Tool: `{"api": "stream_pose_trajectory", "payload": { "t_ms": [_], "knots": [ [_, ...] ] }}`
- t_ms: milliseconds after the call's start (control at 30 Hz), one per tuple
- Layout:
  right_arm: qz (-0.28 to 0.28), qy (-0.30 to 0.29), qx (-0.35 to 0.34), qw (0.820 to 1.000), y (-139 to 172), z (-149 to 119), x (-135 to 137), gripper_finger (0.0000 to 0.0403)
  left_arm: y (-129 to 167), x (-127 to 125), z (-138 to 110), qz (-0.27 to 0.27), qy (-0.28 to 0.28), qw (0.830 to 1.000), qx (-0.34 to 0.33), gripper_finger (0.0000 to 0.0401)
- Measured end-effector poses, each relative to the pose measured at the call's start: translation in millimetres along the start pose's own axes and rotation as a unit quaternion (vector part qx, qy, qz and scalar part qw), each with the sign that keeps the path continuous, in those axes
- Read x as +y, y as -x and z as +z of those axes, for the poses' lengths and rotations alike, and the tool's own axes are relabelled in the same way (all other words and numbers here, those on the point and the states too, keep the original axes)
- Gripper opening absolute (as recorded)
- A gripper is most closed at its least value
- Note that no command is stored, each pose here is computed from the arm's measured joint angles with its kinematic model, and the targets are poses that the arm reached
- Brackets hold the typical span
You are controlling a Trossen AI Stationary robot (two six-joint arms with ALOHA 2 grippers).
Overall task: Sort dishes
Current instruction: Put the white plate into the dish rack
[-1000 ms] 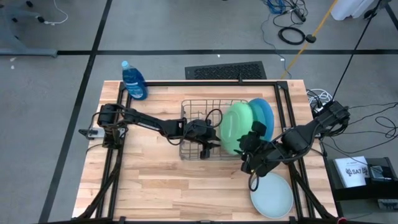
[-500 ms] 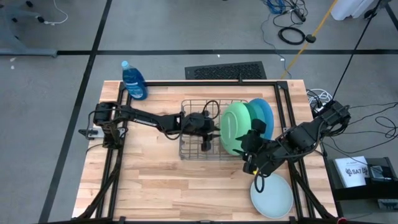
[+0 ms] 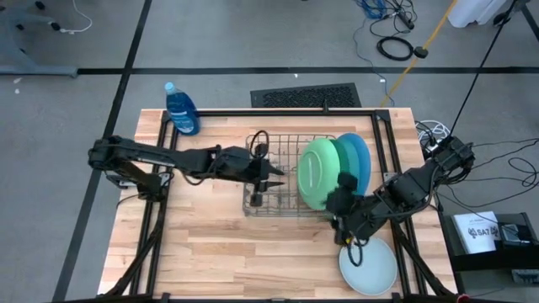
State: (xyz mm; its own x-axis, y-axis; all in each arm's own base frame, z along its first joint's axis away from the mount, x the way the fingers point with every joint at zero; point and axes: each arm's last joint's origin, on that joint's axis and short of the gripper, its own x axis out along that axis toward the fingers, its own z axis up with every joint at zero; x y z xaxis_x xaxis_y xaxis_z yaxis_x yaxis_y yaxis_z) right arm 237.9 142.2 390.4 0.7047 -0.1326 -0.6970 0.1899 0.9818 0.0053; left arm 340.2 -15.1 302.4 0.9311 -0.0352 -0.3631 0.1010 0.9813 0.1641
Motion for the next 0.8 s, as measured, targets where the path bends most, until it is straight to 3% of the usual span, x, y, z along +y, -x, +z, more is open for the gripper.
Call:
{"api": "stream_pose_trajectory", "payload": {
  "t_ms": [133, 400, 567, 800],
  "knots": [
    [0.102, -0.063, 0.111, 0.987, -5, -23, 21, 0.0183, 16, -11, 3, 0.011, -0.007, 0.999, 0.029, 0.0127],
    [0.111, -0.197, 0.321, 0.92, -38, -117, 88, 0.0183, 19, -22, 2, 0.052, -0.017, 0.997, 0.049, 0.0127],
    [0.1, -0.263, 0.346, 0.895, -60, -162, 116, 0.0183, 19, -24, 3, 0.058, -0.018, 0.997, 0.044, 0.0127],
    [0.046, -0.297, 0.359, 0.884, -98, -192, 133, 0.0183, 19, -27, 3, 0.055, -0.019, 0.997, 0.045, 0.0127]
  ]
}}
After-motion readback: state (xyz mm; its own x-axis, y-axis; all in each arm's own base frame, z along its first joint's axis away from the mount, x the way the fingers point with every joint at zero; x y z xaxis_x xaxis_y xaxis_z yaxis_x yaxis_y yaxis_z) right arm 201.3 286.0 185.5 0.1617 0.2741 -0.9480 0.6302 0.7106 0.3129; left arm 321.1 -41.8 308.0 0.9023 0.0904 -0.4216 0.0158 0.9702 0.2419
